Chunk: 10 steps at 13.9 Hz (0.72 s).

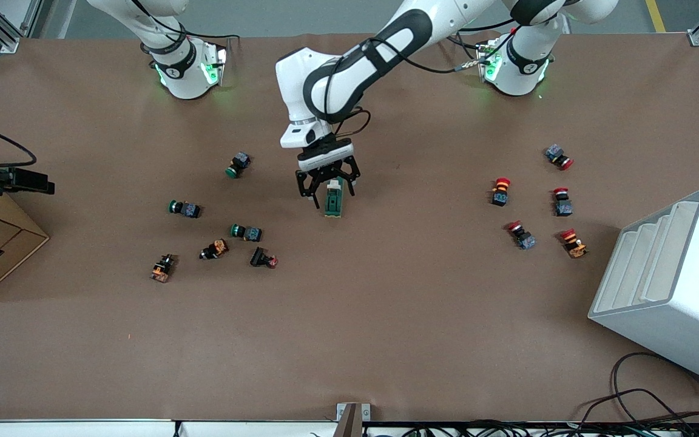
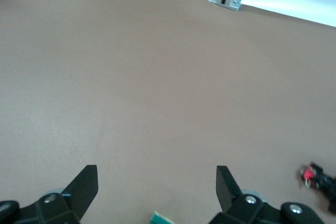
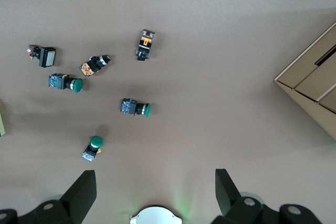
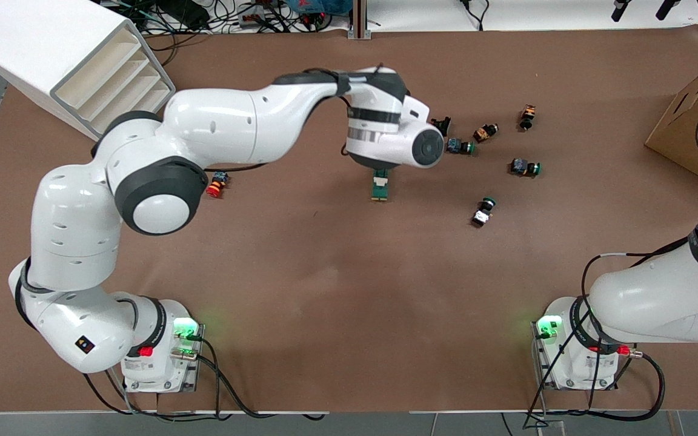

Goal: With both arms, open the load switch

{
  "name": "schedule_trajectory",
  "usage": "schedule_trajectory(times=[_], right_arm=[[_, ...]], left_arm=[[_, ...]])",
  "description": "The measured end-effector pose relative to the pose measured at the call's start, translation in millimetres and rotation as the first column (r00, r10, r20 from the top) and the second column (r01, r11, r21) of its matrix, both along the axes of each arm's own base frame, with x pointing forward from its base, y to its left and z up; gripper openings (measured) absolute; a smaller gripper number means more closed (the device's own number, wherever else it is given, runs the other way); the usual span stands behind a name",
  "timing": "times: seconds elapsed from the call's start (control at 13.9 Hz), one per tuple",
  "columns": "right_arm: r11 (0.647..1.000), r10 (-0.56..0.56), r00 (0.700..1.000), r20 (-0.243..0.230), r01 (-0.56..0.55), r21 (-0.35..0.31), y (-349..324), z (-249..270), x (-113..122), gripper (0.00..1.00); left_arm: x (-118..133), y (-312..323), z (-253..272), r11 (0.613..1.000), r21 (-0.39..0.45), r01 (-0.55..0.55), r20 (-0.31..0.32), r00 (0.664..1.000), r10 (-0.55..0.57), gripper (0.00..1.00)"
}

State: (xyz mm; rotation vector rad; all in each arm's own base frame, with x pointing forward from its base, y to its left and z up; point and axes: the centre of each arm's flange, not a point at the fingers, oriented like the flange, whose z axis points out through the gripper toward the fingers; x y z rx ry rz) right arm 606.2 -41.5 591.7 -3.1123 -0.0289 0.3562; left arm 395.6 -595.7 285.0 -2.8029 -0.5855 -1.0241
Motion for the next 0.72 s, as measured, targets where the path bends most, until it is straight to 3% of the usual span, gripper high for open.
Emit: schedule_trajectory(times=[0.22,0.72], right_arm=[[1.0,0.026,0.998,0.051,-0.025,-0.017,16.7,5.7,-25.4,1.0],[0.999,0.043,0.995,0.086,-0.04,-0.035,28.1,39.5,-77.2,1.0]], left_arm=[[40.3,28.4,27.8,0.999,0.002,-0.035,-0.063,0.997,0.035,1.0],[146.6,128.0,109.3,0.997,-0.043,-0.071,-0.255,0.965,0.058,1.0]])
